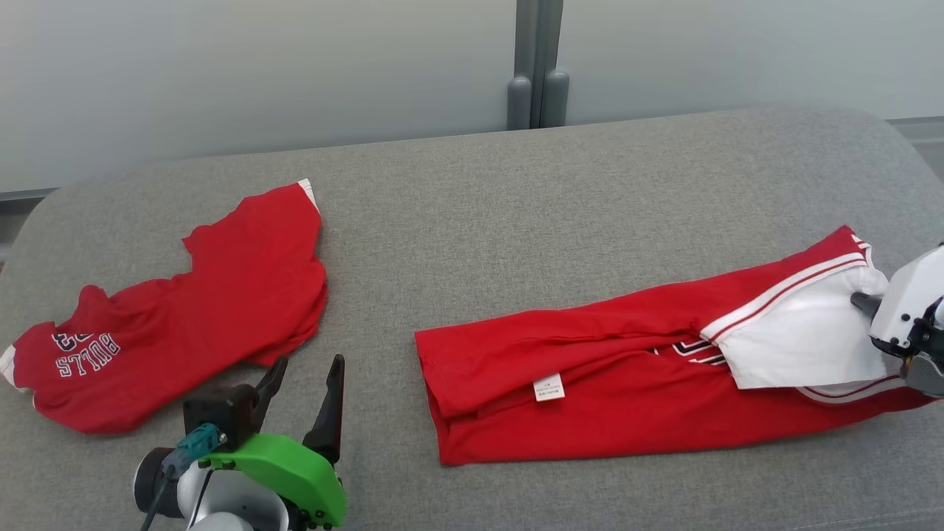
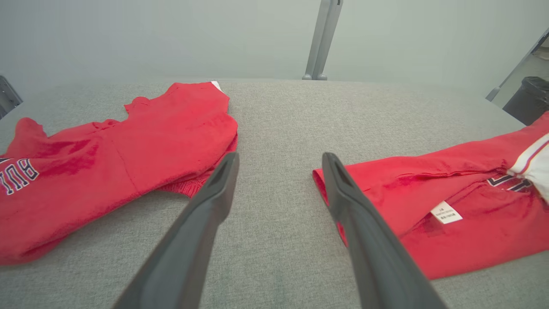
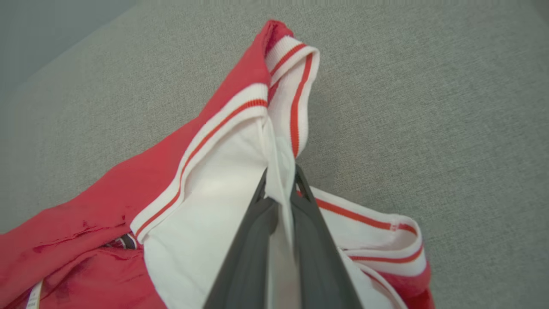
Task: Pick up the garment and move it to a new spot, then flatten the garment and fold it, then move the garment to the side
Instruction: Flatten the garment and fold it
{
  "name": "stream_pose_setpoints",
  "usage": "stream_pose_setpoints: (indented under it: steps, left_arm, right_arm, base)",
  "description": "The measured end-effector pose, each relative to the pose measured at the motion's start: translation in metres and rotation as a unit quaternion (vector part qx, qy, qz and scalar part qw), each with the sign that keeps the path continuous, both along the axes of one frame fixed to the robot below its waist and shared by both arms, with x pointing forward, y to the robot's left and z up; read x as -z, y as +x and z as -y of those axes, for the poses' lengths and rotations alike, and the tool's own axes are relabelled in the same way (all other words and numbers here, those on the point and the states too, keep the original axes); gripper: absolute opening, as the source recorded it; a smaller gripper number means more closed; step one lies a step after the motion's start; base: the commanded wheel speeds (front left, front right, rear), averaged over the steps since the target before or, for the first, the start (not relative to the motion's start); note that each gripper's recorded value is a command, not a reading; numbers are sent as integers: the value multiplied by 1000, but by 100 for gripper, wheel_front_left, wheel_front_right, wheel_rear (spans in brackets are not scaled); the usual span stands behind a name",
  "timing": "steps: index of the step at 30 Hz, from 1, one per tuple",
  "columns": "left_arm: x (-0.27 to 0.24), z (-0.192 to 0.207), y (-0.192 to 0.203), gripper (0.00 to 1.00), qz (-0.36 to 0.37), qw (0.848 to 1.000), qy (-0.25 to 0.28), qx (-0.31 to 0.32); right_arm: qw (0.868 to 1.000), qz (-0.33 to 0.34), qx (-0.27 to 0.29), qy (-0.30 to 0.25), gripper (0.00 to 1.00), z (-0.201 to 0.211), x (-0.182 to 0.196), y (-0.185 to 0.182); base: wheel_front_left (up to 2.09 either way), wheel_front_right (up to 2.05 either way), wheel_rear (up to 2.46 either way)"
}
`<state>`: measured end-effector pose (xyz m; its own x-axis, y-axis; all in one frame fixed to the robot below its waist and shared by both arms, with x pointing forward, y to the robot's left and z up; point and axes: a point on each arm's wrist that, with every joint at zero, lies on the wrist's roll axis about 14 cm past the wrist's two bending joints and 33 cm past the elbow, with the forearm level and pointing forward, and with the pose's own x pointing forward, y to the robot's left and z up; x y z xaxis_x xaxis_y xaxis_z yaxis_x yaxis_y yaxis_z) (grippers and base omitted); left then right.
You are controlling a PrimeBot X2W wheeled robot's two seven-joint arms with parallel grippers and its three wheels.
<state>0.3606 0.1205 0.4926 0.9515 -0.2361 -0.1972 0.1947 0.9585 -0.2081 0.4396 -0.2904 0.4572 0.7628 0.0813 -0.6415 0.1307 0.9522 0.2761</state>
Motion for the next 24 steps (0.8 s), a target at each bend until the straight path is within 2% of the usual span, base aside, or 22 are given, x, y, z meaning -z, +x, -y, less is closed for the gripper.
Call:
stream_pose_setpoints:
  steps: [7, 14, 24]
  left_arm:
    - [-7, 0, -1, 100, 24, 1000, 0, -9]
    - [-18, -18, 1, 100, 65, 997, 12, -38]
    - [-23, -55, -7, 100, 84, 991, 16, -102]
  right_arm:
    - [997, 63, -37, 39, 0, -32, -34, 15]
    - [987, 102, -97, 78, 0, -76, -59, 20]
    - [972, 125, -158, 122, 0, -131, -71, 20]
  base:
    - [0, 0, 0]
    - [0, 0, 0]
    - [0, 0, 0]
